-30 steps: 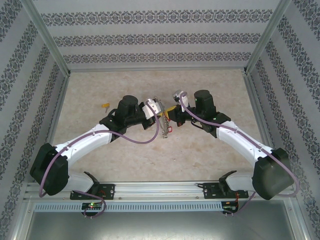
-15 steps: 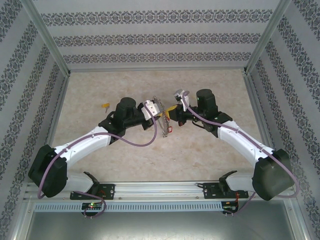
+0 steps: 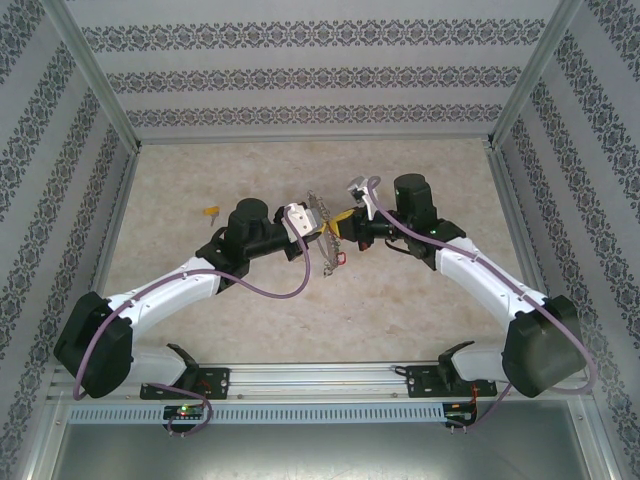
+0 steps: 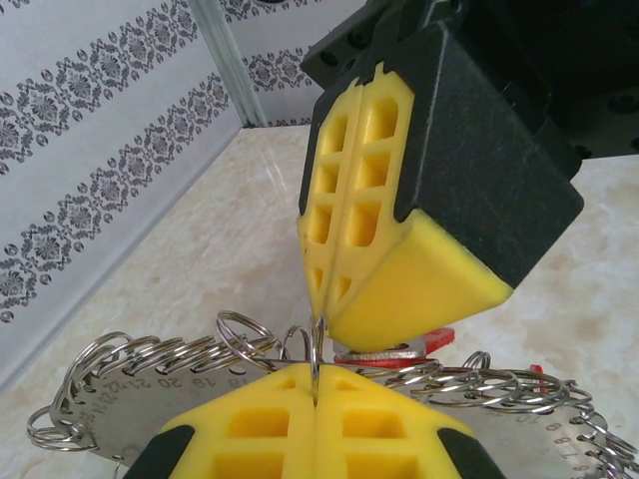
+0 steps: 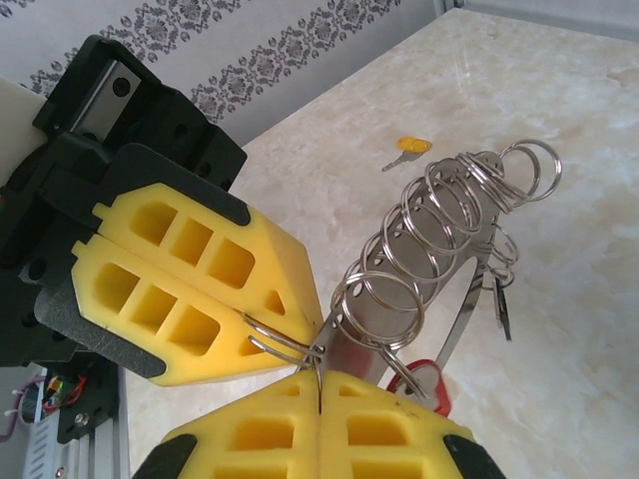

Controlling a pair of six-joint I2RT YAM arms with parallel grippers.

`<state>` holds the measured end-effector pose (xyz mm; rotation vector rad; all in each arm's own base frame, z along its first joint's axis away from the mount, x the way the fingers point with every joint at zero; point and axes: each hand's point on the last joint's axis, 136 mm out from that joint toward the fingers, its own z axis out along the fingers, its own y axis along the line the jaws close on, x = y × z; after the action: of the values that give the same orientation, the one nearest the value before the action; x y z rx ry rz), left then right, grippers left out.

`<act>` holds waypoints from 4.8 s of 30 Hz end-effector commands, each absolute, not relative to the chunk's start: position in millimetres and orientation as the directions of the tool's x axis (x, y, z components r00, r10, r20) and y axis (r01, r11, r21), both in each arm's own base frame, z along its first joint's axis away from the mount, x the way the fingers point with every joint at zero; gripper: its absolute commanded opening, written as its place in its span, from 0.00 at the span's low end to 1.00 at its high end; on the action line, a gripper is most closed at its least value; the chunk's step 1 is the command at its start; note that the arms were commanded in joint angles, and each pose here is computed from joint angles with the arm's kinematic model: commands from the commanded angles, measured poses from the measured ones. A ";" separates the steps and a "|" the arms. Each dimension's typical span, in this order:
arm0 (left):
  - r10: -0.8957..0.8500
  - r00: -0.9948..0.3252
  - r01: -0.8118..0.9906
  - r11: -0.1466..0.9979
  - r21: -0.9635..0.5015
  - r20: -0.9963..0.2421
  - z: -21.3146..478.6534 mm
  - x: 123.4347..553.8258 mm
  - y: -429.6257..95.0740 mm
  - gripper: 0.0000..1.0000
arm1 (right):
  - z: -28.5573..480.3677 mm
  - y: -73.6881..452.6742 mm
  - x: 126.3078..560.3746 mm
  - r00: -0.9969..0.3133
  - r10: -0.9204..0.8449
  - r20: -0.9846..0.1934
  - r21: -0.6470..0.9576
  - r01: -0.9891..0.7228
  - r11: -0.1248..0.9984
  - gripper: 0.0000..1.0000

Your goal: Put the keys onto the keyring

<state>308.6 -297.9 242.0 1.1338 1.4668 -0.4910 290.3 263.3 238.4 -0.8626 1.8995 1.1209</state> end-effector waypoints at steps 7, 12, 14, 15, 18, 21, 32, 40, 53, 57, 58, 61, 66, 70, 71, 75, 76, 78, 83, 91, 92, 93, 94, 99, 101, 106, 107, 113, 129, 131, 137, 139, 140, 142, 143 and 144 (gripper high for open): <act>0.271 0.241 0.841 0.421 0.340 -0.932 282.3 298.5 -305.3 0.00 | 247.6 249.4 290.4 -0.424 -0.182 -0.887 0.322 -0.852 0.414 0.20; 0.262 0.235 0.850 0.411 0.328 -0.936 283.1 295.9 -306.5 0.00 | 260.0 239.9 272.5 -0.195 -0.239 -0.951 0.094 -0.921 0.379 0.23; 0.253 0.236 0.857 0.402 0.324 -0.938 285.5 293.4 -307.6 0.00 | 264.9 235.6 267.6 -0.128 -0.258 -0.957 0.022 -0.926 0.377 0.26; 0.250 0.233 0.860 0.399 0.319 -0.940 285.7 292.5 -307.6 0.00 | 267.3 234.9 263.8 -0.090 -0.270 -0.959 -0.015 -0.932 0.363 0.28; 0.241 0.237 0.870 0.379 0.316 -0.941 287.9 288.5 -309.3 0.00 | 272.2 235.1 251.6 0.014 -0.287 -0.958 -0.106 -0.947 0.305 0.29; 0.234 0.235 0.882 0.355 0.309 -0.943 287.5 284.4 -311.5 0.00 | 273.0 237.1 243.6 0.117 -0.310 -0.944 -0.201 -0.946 0.255 0.30; 0.229 0.260 0.920 0.236 0.312 -0.938 286.0 267.1 -320.2 0.00 | 264.7 242.8 232.4 0.245 -0.393 -0.886 -0.306 -0.946 0.102 0.30; 0.234 0.256 0.941 0.161 0.297 -0.938 282.3 262.3 -328.1 0.00 | 261.1 251.0 233.2 0.242 -0.408 -0.880 -0.297 -0.952 0.076 0.30; 0.247 0.246 0.950 0.132 0.284 -0.937 275.9 261.2 -330.8 0.00 | 268.3 250.0 232.8 0.240 -0.416 -0.877 -0.294 -0.953 0.071 0.27; 0.251 0.247 0.949 0.131 0.286 -0.936 275.8 260.5 -330.1 0.00 | 271.3 245.2 226.8 0.245 -0.405 -0.881 -0.296 -0.953 0.065 0.24; 0.253 0.245 0.950 0.130 0.284 -0.936 275.6 260.4 -330.1 0.00 | 272.4 243.8 225.0 0.249 -0.399 -0.882 -0.298 -0.952 0.064 0.23; 0.251 0.246 0.952 0.122 0.282 -0.936 275.2 258.6 -330.4 0.00 | 274.6 241.3 223.9 0.260 -0.396 -0.881 -0.312 -0.947 0.072 0.23; 0.244 0.247 0.952 0.119 0.282 -0.938 277.5 258.3 -330.9 0.00 | 276.9 239.5 227.5 0.265 -0.399 -0.878 -0.326 -0.941 0.092 0.24; 0.242 0.245 0.954 0.114 0.278 -0.939 277.3 257.4 -331.2 0.00 | 276.5 241.0 230.0 0.260 -0.399 -0.879 -0.320 -0.943 0.089 0.24; 0.240 0.244 0.955 0.110 0.276 -0.940 278.1 256.7 -331.4 0.00 | 277.2 241.9 229.9 0.261 -0.397 -0.880 -0.319 -0.944 0.085 0.24; 0.238 0.241 0.957 0.100 0.271 -0.941 277.0 255.2 -331.9 0.00 | 276.9 245.3 232.0 0.252 -0.396 -0.883 -0.306 -0.949 0.078 0.24; 0.237 0.240 0.958 0.099 0.270 -0.941 277.5 255.2 -332.6 0.00 | 276.4 245.6 232.4 0.251 -0.397 -0.883 -0.304 -0.950 0.076 0.24; 0.237 0.240 0.958 0.098 0.269 -0.942 277.2 255.5 -332.6 0.00 | 276.2 246.9 233.0 0.252 -0.397 -0.883 -0.303 -0.950 0.073 0.24; 0.238 0.229 0.963 0.085 0.256 -0.944 276.2 255.2 -334.6 0.00 | 277.8 247.8 233.3 0.253 -0.394 -0.883 -0.305 -0.950 0.073 0.24; 0.231 0.228 0.965 0.080 0.252 -0.946 277.2 256.9 -337.1 0.00 | 273.1 248.0 233.6 0.243 -0.405 -0.882 -0.294 -0.953 0.069 0.21; 0.232 0.227 0.965 0.079 0.251 -0.946 276.4 257.2 -337.2 0.00 | 272.6 248.1 233.7 0.239 -0.405 -0.882 -0.290 -0.954 0.070 0.18; 0.233 0.226 0.965 0.079 0.250 -0.946 276.7 257.4 -337.3 0.00 | 273.1 248.4 234.3 0.236 -0.405 -0.883 -0.288 -0.955 0.071 0.15; 0.234 0.225 0.966 0.078 0.248 -0.946 276.1 257.4 -337.4 0.00 | 273.3 248.5 234.6 0.234 -0.406 -0.883 -0.286 -0.956 0.071 0.13; 0.236 0.216 0.967 0.081 0.241 -0.947 276.3 257.9 -337.6 0.00 | 274.3 249.8 232.8 0.231 -0.401 -0.886 -0.276 -0.959 0.058 0.02; 0.237 0.207 0.967 0.097 0.235 -0.949 278.5 260.6 -337.3 0.00 | 273.4 250.2 233.3 0.219 -0.404 -0.888 -0.263 -0.963 0.058 0.00; 0.253 0.191 0.966 0.122 0.228 -0.948 274.8 265.7 -336.3 0.00 | 270.7 251.3 244.4 0.115 -0.421 -0.900 -0.178 -0.977 0.114 0.00; 0.262 0.181 0.966 0.132 0.221 -0.948 272.2 267.3 -335.7 0.01 | 268.6 250.2 250.0 0.064 -0.436 -0.898 -0.142 -0.979 0.149 0.00; 0.229 0.008 0.961 0.266 0.071 -0.973 271.1 294.1 -313.8 0.37 | 248.4 241.2 269.1 -0.150 -0.498 -0.854 -0.003 -0.956 0.293 0.00; 0.158 -0.137 0.892 0.448 -0.053 -0.978 265.5 304.0 -276.1 0.53 | 218.2 222.5 327.9 -0.743 -0.117 -0.659 0.397 -0.475 0.786 0.00; 0.167 -0.145 0.886 0.462 -0.052 -0.975 260.7 305.0 -274.1 0.53 | 219.0 225.0 328.1 -0.774 -0.059 -0.630 0.448 -0.425 0.786 0.00; 0.237 -0.136 0.887 0.461 -0.012 -0.962 252.2 304.1 -270.9 0.53 | 211.4 222.3 329.5 -0.897 0.198 -0.395 0.617 -0.099 0.781 0.00; 0.254 -0.133 0.883 0.469 0.002 -0.958 251.3 306.0 -269.8 0.53 | 205.4 227.2 328.1 -0.916 0.278 -0.289 0.671 0.013 0.741 0.00; 0.263 -0.132 0.880 0.475 0.009 -0.956 250.1 307.7 -268.7 0.53 | 202.4 229.8 327.6 -0.919 0.315 -0.236 0.693 0.069 0.718 0.00; 0.275 -0.133 0.879 0.477 0.014 -0.952 248.0 309.5 -269.2 0.53 | 197.0 234.6 326.7 -0.915 0.378 -0.142 0.720 0.166 0.673 0.00; 0.279 -0.138 0.878 0.479 0.013 -0.950 246.0 310.8 -269.2 0.53 | 193.5 235.2 325.9 -0.907 0.410 -0.091 0.723 0.224 0.654 0.00; 0.281 -0.145 0.877 0.480 0.009 -0.949 244.9 311.8 -270.1 0.53 | 191.4 236.6 324.9 -0.899 0.435 -0.048 0.723 0.269 0.636 0.00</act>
<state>306.6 -271.1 236.8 0.9877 1.6920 -0.7533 326.8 226.6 186.8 0.2684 2.6160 0.9721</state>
